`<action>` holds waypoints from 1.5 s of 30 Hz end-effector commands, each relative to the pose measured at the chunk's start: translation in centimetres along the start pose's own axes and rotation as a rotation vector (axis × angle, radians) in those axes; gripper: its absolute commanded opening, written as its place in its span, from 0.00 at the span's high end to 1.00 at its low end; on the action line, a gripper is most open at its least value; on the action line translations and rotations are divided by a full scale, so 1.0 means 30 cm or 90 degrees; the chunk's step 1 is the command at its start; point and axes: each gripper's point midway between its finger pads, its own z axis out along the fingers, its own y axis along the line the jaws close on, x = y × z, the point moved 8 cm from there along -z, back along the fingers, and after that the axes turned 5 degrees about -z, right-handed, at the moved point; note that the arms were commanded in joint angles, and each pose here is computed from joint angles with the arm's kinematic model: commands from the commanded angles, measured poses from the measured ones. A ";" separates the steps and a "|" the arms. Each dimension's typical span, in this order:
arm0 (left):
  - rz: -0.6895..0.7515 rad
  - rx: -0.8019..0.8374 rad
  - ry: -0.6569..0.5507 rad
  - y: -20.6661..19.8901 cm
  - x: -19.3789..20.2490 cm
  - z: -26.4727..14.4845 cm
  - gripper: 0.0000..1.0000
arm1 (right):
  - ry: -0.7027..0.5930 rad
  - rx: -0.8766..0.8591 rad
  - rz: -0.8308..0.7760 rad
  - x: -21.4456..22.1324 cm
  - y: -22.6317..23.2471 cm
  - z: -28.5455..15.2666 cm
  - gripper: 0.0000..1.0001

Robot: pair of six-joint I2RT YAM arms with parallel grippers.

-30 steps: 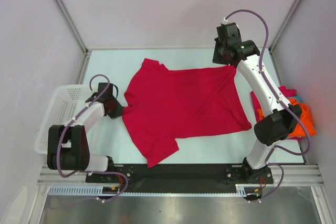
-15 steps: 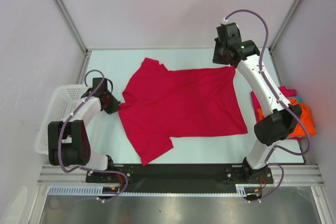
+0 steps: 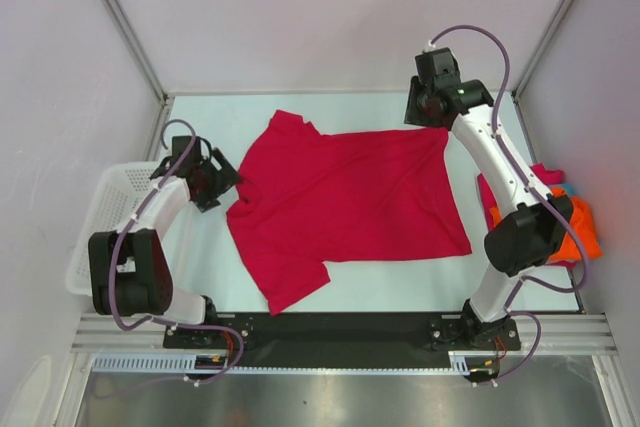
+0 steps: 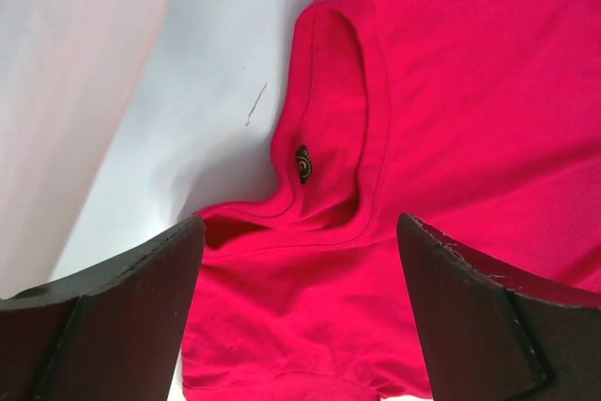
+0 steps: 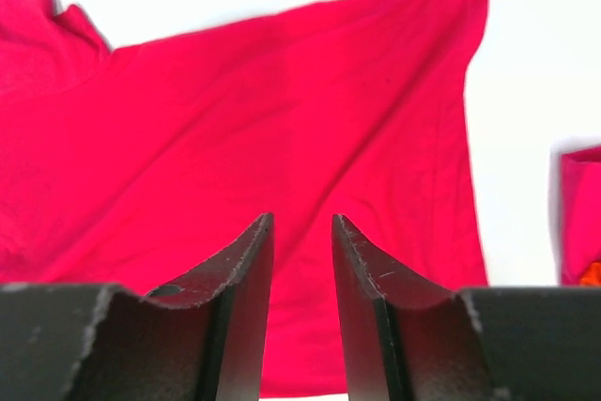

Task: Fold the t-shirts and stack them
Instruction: Flatten out the tshirt

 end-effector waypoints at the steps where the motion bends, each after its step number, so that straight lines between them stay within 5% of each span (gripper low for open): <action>1: 0.004 0.019 -0.043 -0.068 -0.094 -0.046 0.11 | 0.021 -0.035 0.026 0.017 0.022 0.092 0.63; 14: 0.157 0.103 -0.031 -0.310 -0.226 0.161 0.07 | 0.077 -0.051 0.033 0.079 0.075 0.222 0.64; 24: 0.141 0.080 0.028 -0.316 -0.196 0.341 0.10 | 0.052 -0.017 0.024 0.052 0.016 0.132 0.64; 42: 0.126 0.022 0.013 -0.301 -0.220 0.379 0.15 | 0.053 -0.018 0.019 0.046 0.007 0.098 0.65; 45: 0.119 0.014 0.020 -0.294 -0.219 0.387 0.24 | 0.049 -0.019 0.019 0.042 0.004 0.087 0.65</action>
